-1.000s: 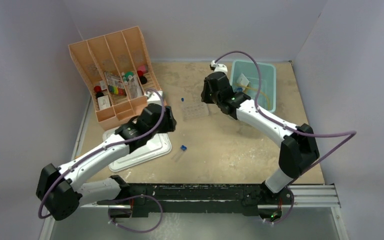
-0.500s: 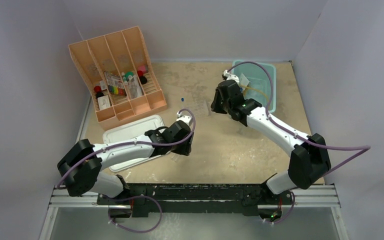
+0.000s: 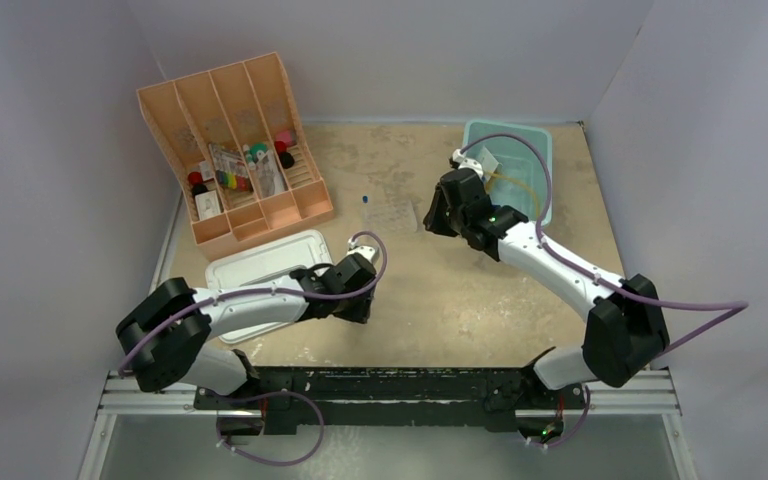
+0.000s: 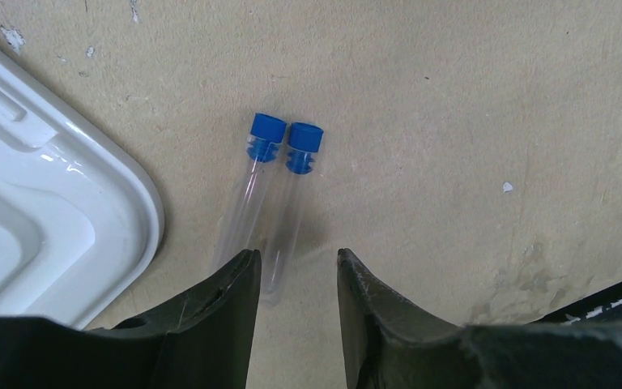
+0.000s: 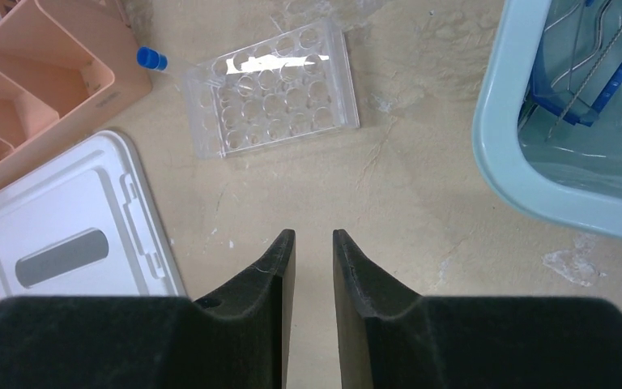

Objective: Organize the chemistry lab equipment

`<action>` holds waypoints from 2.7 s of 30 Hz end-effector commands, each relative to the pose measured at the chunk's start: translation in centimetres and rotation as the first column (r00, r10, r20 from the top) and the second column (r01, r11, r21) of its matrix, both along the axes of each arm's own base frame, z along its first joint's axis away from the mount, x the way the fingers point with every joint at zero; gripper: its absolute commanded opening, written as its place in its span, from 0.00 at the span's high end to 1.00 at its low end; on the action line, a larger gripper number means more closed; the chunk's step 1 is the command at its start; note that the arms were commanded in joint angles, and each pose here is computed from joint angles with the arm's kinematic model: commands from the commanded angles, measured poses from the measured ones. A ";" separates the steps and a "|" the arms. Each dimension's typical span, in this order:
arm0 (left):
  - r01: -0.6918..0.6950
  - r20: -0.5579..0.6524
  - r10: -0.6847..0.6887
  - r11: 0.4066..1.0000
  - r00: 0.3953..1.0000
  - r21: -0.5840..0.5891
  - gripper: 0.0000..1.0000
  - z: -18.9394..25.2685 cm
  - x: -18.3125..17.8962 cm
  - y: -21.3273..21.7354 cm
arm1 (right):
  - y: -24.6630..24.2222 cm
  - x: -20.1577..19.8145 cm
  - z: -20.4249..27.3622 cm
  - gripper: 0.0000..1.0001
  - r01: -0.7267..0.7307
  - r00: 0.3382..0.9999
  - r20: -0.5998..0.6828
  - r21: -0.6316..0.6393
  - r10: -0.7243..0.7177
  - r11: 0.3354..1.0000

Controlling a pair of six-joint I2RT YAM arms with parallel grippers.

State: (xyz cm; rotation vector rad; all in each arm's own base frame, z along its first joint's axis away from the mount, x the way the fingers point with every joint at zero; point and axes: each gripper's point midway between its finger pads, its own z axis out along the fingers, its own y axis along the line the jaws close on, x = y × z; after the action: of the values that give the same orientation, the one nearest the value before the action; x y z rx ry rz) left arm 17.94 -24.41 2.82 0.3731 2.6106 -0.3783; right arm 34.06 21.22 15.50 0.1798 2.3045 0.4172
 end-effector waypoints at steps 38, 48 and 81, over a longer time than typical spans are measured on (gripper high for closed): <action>0.285 0.461 -0.206 0.952 0.863 -0.107 1.00 14.7 4.7 -4.4 | 7.5 -6.9 5.5 0.32 -0.606 0.737 0.049 0.490 0.674 0.627; 0.268 0.516 -0.169 0.955 0.840 -0.123 1.00 16.4 5.8 -4.8 | 8.2 -7.6 3.8 0.39 -0.579 0.701 -0.018 0.570 0.713 0.583; -0.130 0.485 0.225 0.967 0.845 -0.221 0.53 17.8 12.4 2.1 | 4.8 4.3 4.0 0.89 -0.362 0.922 0.174 0.082 0.345 0.928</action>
State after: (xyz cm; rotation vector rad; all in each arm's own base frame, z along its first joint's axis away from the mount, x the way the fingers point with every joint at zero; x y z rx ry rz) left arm 28.47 -24.11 16.68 0.3063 2.1585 -0.4089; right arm 32.93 28.08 15.05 -0.2273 2.3984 1.0828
